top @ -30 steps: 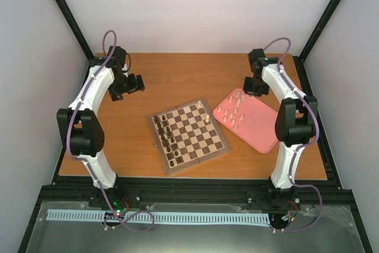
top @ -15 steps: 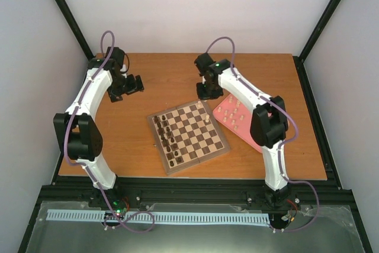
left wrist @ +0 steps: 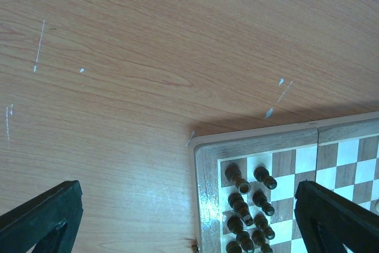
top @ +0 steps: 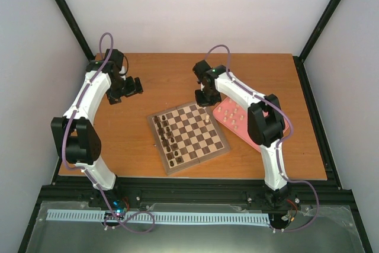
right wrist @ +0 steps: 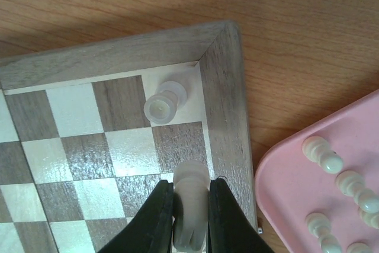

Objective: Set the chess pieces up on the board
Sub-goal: Place the chess piece on the chessboard.

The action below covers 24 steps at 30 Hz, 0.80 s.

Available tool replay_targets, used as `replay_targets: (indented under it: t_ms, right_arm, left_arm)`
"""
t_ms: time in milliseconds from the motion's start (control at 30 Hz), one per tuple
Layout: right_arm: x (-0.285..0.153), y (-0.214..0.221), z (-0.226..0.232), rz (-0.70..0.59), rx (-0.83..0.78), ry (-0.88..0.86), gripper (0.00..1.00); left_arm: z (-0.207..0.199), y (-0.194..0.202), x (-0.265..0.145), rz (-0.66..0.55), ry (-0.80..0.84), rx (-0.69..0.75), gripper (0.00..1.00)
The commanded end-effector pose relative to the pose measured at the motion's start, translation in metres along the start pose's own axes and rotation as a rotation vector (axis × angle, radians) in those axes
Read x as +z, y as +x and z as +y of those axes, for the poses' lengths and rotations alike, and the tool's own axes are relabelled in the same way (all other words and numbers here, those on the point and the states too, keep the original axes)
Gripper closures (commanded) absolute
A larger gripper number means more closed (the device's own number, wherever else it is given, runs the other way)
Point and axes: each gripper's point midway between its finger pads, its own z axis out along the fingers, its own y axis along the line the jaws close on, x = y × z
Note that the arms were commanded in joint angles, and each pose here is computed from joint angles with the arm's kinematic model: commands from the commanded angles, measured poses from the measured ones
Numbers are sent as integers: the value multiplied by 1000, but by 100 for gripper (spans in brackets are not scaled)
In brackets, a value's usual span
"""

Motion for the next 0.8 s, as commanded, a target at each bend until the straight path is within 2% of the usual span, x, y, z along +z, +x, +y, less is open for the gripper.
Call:
replay_targets:
  t_ms: [0,767]
  right_arm:
    - [19,2,2,9,-8,-4,97]
    - [39,-3,7,23,-26,-17,97]
  left_arm:
    - [-4,-4,-9,-39,10,1,0]
    - [0,-1,-7,-32,-6,-2,0]
